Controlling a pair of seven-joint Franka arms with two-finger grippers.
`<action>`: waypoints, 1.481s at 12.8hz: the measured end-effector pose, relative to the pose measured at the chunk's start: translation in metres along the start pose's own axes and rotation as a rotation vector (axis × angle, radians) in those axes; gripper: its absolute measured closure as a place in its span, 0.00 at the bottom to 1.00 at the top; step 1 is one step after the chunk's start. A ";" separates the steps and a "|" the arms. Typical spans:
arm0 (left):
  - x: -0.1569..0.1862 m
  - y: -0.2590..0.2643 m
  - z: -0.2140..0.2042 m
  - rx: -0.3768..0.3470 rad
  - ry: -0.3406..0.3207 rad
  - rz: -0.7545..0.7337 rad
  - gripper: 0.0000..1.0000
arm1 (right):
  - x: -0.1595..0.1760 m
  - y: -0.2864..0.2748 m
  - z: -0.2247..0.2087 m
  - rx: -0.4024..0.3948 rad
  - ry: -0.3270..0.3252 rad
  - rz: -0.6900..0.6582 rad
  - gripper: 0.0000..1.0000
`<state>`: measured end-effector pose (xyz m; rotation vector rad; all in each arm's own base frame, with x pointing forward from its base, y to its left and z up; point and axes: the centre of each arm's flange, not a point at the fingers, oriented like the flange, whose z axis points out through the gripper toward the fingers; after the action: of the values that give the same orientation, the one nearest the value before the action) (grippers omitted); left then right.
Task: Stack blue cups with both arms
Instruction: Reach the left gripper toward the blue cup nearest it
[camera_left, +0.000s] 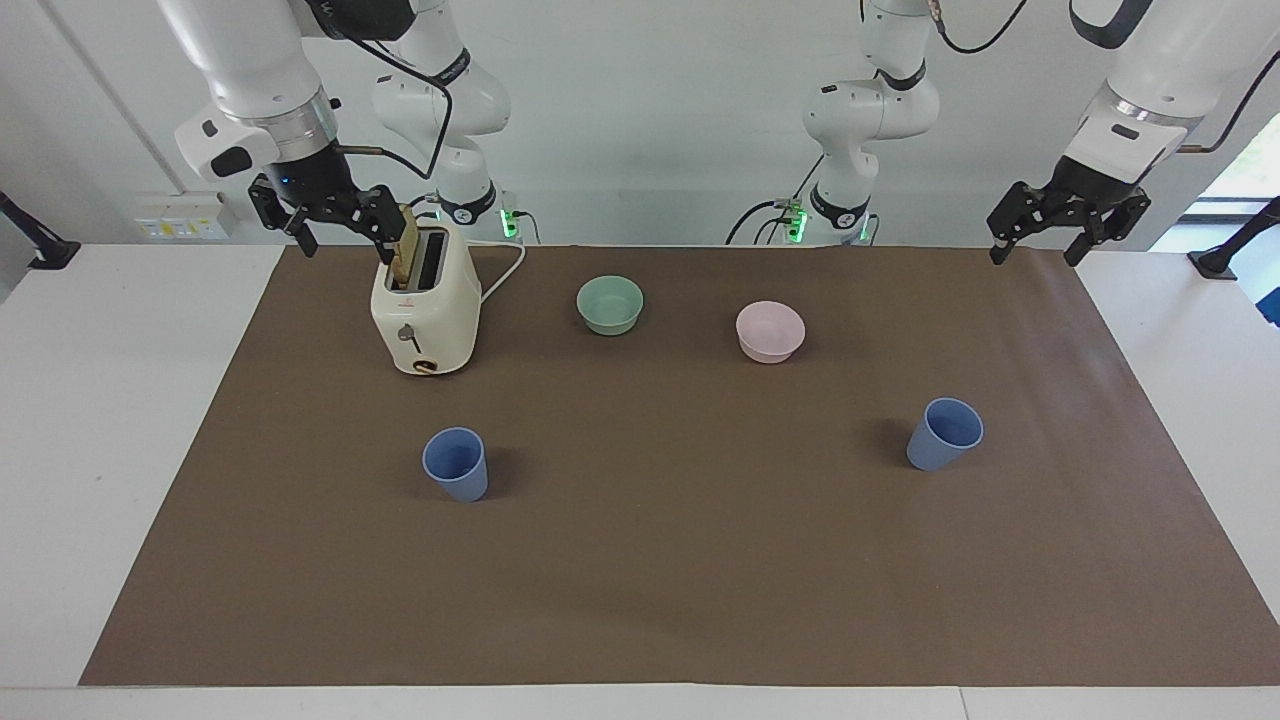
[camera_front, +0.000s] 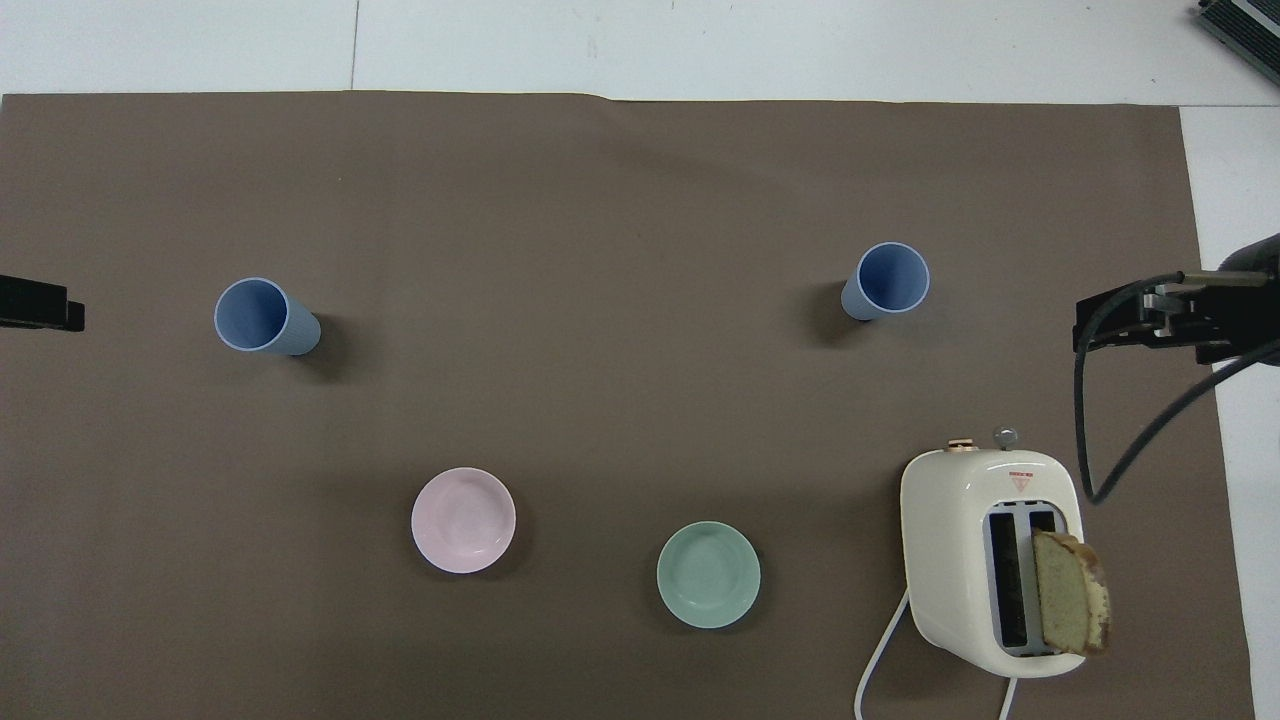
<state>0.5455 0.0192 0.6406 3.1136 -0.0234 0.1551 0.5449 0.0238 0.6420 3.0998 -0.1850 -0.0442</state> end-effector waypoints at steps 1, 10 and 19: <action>0.004 -0.005 0.004 0.001 0.011 -0.009 0.00 | 0.000 0.001 0.000 0.000 0.000 0.002 0.00; 0.060 -0.023 0.097 -0.001 0.040 -0.065 0.00 | 0.001 0.006 0.000 0.000 0.000 0.012 0.00; 0.068 -0.012 0.218 -0.012 -0.074 -0.146 0.00 | 0.003 0.006 0.000 0.002 0.009 0.012 0.00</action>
<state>0.6349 0.0247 0.4299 3.0922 0.2001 0.0359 0.5467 0.0175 0.6422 3.1001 -0.2029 -0.0303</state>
